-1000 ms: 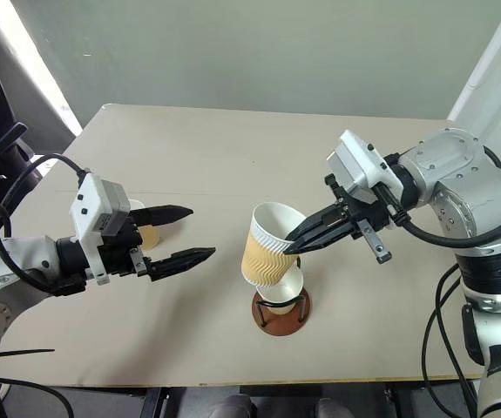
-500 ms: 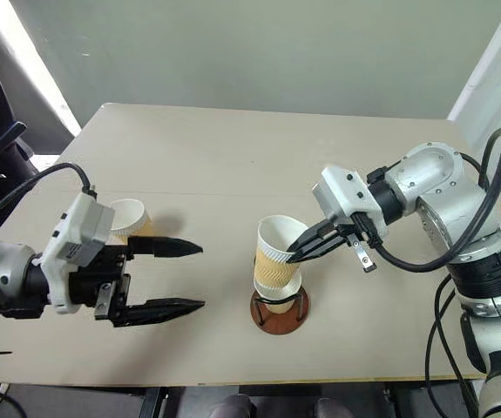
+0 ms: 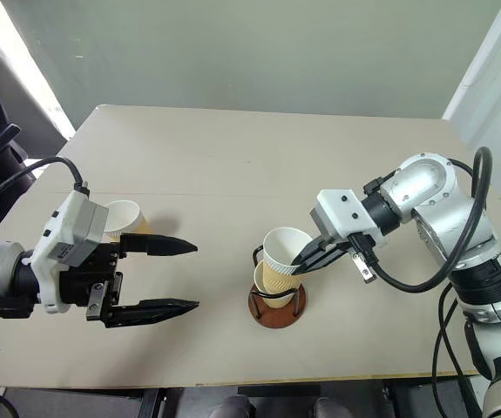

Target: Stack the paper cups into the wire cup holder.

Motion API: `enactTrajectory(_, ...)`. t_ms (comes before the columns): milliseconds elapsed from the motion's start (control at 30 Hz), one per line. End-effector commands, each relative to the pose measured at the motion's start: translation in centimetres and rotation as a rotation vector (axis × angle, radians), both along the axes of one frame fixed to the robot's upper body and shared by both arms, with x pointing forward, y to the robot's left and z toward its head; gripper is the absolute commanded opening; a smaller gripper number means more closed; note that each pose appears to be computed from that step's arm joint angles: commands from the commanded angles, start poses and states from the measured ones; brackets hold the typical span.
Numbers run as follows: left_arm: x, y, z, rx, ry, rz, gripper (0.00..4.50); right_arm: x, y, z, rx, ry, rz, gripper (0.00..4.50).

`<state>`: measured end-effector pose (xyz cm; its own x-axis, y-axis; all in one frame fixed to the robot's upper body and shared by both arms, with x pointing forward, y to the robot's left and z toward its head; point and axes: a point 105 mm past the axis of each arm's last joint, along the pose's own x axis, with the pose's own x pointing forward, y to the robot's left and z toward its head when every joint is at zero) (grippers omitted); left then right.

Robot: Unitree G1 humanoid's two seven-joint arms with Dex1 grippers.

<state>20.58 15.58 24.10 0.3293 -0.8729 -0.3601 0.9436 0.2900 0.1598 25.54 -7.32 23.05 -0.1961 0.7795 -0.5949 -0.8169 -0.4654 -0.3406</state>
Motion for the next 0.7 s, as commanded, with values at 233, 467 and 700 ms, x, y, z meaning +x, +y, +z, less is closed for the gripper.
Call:
enactTrajectory(233, -0.1, -0.1, 0.7, 0.005, -0.044, -0.002, 4.5, 0.0, 0.5, 0.9, 0.017, -0.065, 0.005, 2.34)
enactTrajectory(467, 3.4, 3.0, 1.6, 0.062, -0.185, 0.228, 4.5, 2.8, -2.3, 4.9, 0.219, 0.017, -0.195, 4.47)
enactTrajectory(700, 7.3, 10.3, 2.6, 0.258, -0.337, 0.537, 4.5, 7.5, -8.3, 7.6, 0.59, 0.264, -0.47, 4.47)
